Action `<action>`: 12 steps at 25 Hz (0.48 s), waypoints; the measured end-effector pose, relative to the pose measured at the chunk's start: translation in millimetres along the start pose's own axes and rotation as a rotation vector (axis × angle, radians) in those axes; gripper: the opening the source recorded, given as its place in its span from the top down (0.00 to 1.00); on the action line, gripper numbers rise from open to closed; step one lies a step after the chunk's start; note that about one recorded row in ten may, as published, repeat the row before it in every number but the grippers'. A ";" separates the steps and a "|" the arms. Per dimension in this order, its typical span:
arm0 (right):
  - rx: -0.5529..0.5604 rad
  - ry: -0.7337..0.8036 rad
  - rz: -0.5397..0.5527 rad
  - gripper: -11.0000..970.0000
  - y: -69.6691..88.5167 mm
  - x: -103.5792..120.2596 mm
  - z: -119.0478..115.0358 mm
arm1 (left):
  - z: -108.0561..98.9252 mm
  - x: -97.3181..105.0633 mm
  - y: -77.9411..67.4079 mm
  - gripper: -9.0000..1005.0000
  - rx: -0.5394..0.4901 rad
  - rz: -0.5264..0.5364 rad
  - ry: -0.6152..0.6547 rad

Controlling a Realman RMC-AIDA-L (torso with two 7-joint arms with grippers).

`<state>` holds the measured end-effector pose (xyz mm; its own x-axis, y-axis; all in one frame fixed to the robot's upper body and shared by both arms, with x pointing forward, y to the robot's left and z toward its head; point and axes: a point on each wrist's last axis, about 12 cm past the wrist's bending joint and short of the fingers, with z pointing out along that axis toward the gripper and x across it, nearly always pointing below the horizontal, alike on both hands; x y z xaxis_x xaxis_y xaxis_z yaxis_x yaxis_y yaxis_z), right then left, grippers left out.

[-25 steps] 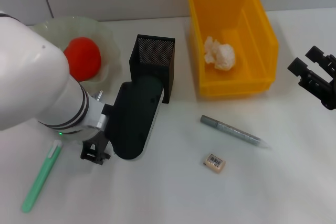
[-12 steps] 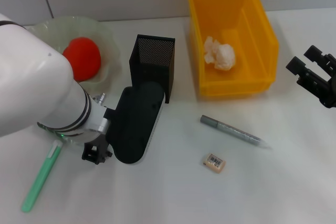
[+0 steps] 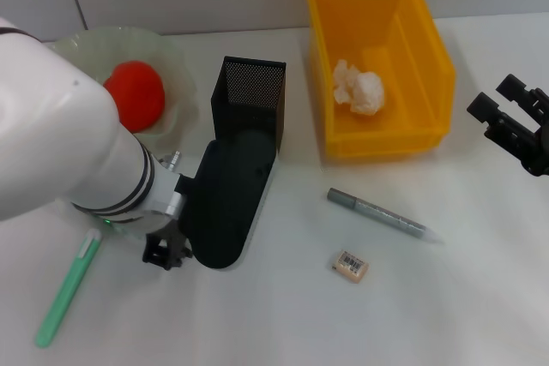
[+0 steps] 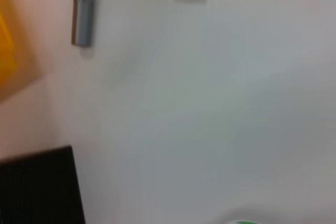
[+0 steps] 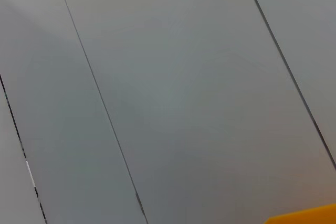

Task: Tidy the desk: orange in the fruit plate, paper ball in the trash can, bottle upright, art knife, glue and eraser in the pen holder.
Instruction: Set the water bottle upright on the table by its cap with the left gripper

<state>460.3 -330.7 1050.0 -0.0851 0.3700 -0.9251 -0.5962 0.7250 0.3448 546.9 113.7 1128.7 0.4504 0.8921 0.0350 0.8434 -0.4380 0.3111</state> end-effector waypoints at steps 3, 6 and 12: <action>0.002 -0.001 0.000 0.16 -0.2 -0.2 -0.3 | -6.4 -5.1 -1.0 0.55 0.002 -0.007 -0.032; 0.006 -0.003 0.000 0.16 -0.5 -0.3 -1.2 | -14.3 -8.9 -1.7 0.55 0.006 -0.025 -0.080; 0.007 -0.003 -0.001 0.16 -0.6 -0.5 -1.8 | -22.2 -8.0 -1.8 0.55 -0.014 -0.062 -0.133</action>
<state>459.3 -332.3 1049.9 -0.0818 0.3709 -0.9251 -0.5905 0.7297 0.3448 535.3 109.9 1148.9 0.4329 0.8947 -0.1103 0.8672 -0.3799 0.3219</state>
